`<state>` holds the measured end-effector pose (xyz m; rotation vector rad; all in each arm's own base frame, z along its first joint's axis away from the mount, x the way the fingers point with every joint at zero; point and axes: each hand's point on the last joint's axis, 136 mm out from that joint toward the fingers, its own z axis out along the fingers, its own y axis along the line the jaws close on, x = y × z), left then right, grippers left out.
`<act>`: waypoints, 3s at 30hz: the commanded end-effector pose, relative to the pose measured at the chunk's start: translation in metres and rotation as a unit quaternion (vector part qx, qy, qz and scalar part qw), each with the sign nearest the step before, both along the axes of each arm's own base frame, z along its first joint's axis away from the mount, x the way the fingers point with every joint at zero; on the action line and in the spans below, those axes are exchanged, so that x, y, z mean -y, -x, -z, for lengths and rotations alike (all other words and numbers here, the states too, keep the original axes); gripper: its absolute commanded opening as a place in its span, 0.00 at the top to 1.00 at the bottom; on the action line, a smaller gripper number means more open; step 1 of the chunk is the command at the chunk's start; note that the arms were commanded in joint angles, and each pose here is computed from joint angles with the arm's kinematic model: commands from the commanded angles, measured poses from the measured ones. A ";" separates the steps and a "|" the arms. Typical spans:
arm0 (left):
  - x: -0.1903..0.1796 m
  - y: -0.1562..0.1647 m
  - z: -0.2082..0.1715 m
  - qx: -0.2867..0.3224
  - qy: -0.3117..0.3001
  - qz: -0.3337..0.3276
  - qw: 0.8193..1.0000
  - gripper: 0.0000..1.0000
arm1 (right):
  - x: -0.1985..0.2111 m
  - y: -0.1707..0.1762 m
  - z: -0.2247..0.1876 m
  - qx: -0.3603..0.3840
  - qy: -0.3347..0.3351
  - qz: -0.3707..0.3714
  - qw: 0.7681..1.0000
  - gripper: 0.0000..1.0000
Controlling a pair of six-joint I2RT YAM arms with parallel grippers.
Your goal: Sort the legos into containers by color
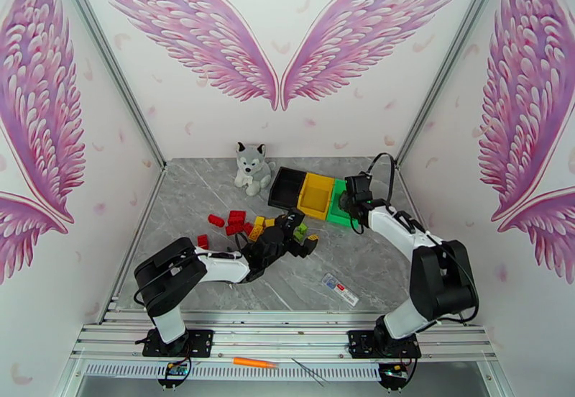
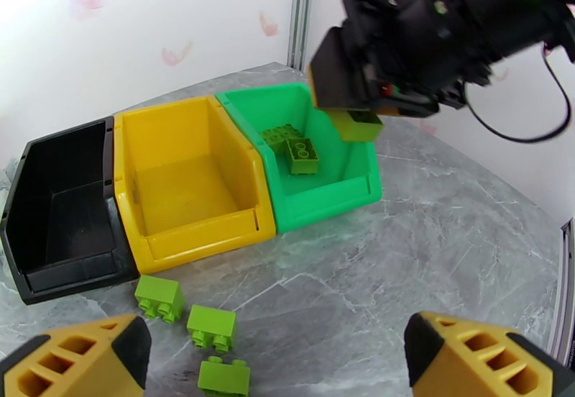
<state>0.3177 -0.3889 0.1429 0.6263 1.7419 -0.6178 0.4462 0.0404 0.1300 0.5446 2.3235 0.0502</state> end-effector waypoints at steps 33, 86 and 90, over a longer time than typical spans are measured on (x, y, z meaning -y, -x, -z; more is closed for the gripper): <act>-0.146 -0.043 0.014 -0.090 0.095 -0.176 0.976 0.01 | -0.179 0.098 0.074 -0.078 0.002 -0.308 0.948 0.27; -0.003 -0.028 0.006 -0.053 0.032 -0.015 0.998 0.01 | -0.004 0.014 -0.002 -0.003 0.020 -0.028 0.999 0.81; -0.005 -0.030 0.005 -0.045 0.026 -0.020 0.998 0.01 | 0.005 0.000 -0.001 -0.015 0.026 -0.018 0.999 0.66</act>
